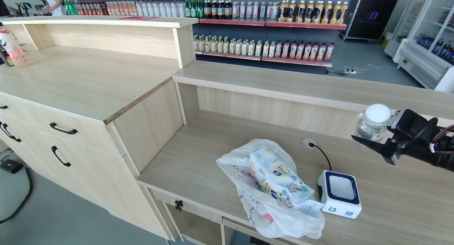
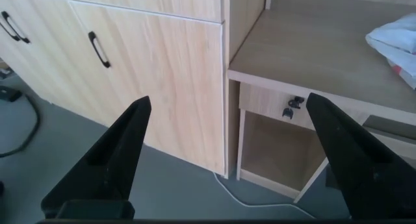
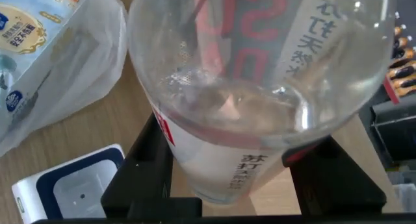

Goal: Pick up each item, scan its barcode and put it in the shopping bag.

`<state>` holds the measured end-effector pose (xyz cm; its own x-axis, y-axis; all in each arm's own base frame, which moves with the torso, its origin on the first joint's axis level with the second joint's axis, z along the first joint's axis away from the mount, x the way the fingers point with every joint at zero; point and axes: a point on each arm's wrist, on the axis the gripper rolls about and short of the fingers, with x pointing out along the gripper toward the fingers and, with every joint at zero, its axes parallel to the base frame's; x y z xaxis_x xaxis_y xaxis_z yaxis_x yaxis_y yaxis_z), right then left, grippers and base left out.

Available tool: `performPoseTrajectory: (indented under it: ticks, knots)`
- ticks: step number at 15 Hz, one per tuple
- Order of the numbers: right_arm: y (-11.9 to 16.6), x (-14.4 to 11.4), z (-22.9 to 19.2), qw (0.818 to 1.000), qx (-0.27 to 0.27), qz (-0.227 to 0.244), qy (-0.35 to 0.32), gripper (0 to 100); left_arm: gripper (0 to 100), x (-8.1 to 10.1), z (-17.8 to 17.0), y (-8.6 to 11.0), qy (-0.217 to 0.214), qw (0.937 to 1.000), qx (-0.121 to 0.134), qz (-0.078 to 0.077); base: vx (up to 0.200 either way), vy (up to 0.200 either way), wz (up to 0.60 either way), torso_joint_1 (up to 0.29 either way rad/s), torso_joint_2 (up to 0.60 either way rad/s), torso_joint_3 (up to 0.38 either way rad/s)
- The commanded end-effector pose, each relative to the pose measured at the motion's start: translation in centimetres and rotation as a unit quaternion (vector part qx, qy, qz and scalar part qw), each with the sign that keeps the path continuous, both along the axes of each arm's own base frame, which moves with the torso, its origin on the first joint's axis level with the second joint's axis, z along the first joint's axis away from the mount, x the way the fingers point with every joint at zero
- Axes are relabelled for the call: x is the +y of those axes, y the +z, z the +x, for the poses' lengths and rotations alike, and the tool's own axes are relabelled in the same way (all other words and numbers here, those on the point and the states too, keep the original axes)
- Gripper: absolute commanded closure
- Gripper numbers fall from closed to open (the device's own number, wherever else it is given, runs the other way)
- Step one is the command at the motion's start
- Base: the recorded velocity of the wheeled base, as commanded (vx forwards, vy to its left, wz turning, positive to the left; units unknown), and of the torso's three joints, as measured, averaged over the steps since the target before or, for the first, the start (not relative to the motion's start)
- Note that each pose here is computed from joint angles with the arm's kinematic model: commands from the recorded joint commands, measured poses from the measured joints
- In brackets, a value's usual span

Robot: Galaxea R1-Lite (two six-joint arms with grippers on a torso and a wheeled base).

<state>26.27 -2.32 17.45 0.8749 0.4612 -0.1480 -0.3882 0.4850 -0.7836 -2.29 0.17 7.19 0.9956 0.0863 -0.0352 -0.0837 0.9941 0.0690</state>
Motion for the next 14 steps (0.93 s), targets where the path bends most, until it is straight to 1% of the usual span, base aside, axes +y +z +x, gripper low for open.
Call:
performPoseTrajectory:
  ticks: [1,4,5,8,10,14]
  knots:
    - [-1.5,-0.2,0.9,1.000,0.016,-0.013,0.015,100,0,0.0,0.0,0.0,0.001,1.0000,0.000,0.000,0.000,0.000,0.00,0.000,0.00,0.000]
    - [-2.8,-0.6,1.8,0.999,0.022,-0.035,0.034,100,0,0.0,0.0,0.0,0.001,1.0000,0.000,0.001,0.000,0.000,0.00,0.000,0.00,0.000]
    - [-3.1,-0.9,2.1,0.998,0.017,-0.046,0.043,100,0,0.0,0.0,0.0,0.001,1.0000,0.000,0.001,0.000,0.000,0.00,0.000,0.00,0.000]
    - [-3.7,-0.8,2.4,0.994,0.008,-0.058,0.089,100,0,0.0,0.0,0.0,0.001,1.0000,0.000,0.000,0.000,0.000,0.00,0.000,0.00,0.000]
    - [-4.1,-0.8,2.8,0.991,-0.005,-0.081,0.106,100,0,0.0,0.0,0.0,0.001,1.0000,0.000,0.000,0.000,0.000,0.00,0.000,0.00,0.000]
    - [-5.0,-0.7,3.2,0.986,-0.014,-0.103,0.133,100,0,0.0,0.0,0.0,0.001,1.0000,0.000,0.000,0.000,0.000,0.00,0.000,0.00,0.000]
